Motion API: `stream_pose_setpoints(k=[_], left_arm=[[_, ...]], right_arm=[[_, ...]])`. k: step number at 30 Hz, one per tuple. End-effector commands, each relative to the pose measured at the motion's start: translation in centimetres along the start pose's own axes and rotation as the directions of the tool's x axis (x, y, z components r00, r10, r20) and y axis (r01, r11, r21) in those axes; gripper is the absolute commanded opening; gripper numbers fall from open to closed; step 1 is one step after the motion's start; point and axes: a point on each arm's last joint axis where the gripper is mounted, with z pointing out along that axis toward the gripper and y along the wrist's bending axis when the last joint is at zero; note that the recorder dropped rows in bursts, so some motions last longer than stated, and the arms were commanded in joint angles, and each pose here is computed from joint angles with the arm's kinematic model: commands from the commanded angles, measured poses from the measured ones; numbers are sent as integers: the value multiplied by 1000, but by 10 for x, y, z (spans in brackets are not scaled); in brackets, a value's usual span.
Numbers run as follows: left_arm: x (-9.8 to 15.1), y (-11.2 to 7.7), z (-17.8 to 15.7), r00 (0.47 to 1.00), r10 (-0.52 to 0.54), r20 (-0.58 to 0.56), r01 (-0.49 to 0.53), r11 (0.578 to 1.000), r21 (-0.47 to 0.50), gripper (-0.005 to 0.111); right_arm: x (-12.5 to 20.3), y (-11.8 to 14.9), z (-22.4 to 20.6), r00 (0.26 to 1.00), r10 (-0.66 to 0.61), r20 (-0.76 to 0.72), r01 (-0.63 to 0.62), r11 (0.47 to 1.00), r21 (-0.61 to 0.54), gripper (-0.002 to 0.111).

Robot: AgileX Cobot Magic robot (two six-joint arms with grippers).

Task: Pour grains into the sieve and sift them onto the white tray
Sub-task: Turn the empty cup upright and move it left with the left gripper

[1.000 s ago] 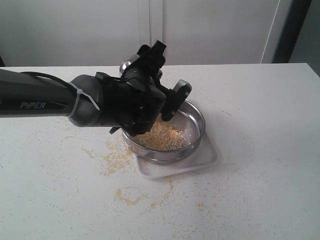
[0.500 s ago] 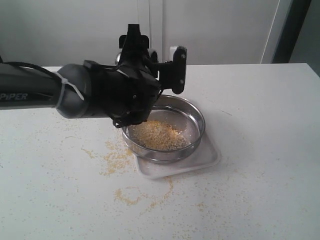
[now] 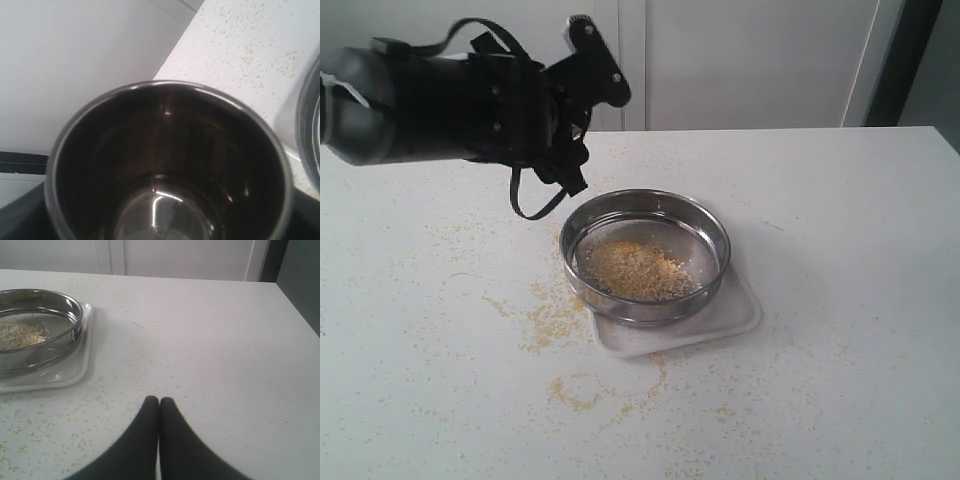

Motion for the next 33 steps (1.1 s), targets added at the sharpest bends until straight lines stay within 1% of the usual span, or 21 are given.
stream_pose_setpoints(k=[1, 6, 7, 8, 9, 10, 12, 14, 17, 18, 19, 20, 21, 24, 26, 33], left_arm=[[5, 27, -5, 983, -181, 19, 181, 983, 32, 0], [17, 45, -2, 955, -296, -11, 296, 954, 44, 0], [22, 52, 0, 940, -340, -22, 341, 939, 48, 0], [24, 54, 1, 934, -356, -26, 357, 933, 50, 0], [28, 60, 2, 912, -410, -33, 411, 909, 63, 0], [30, 62, 3, 900, -435, -38, 437, 897, 69, 0], [40, 70, 8, 848, -527, -51, 529, 842, 106, 0], [51, 71, 13, 825, -561, -68, 565, 818, 113, 0], [70, 70, 19, 803, -591, -82, 596, 793, 127, 0], [78, 68, 22, 783, -615, -96, 622, 771, 133, 0], [81, 67, 24, 778, -620, -96, 628, 766, 139, 0], [89, 63, 27, 763, -639, -100, 646, 748, 153, 0], [96, 59, 30, 758, -644, -103, 651, 741, 165, 0], [108, 57, 34, 744, -660, -100, 666, 724, 177, 0], [117, 53, 37, 721, -686, -97, 690, 699, 190, 0], [130, 46, 43, 696, -717, -32, 698, 666, 263, 0]], right_arm=[[1, 0, 0, 1000, -10, 9, 10, 1000, 3, 0], [1, 0, 0, 1000, -8, 9, 8, 1000, 2, 0], [1, 0, 0, 1000, -8, 9, 8, 1000, 2, 0], [1, 0, 0, 1000, -8, 9, 8, 1000, 2, 0], [1, 0, 0, 1000, -8, 9, 8, 1000, 2, 0], [1, 0, 0, 1000, -8, 9, 8, 1000, 2, 0], [1, 0, 0, 1000, -8, 9, 8, 1000, 2, 0], [1, 0, 0, 1000, -8, 9, 8, 1000, 2, 0], [1, 0, 0, 1000, -8, 9, 8, 1000, 2, 0], [1, 0, 0, 1000, -8, 9, 8, 1000, 2, 0], [1, 0, 0, 1000, -8, 9, 8, 1000, 2, 0], [1, 0, 0, 1000, -8, 9, 8, 1000, 2, 0], [1, 0, 0, 1000, -8, 9, 8, 1000, 2, 0], [1, 0, 0, 1000, -8, 9, 8, 1000, 2, 0], [1, 0, 0, 1000, -8, 9, 8, 1000, 2, 0], [1, 0, 0, 1000, -8, 9, 8, 1000, 2, 0]])
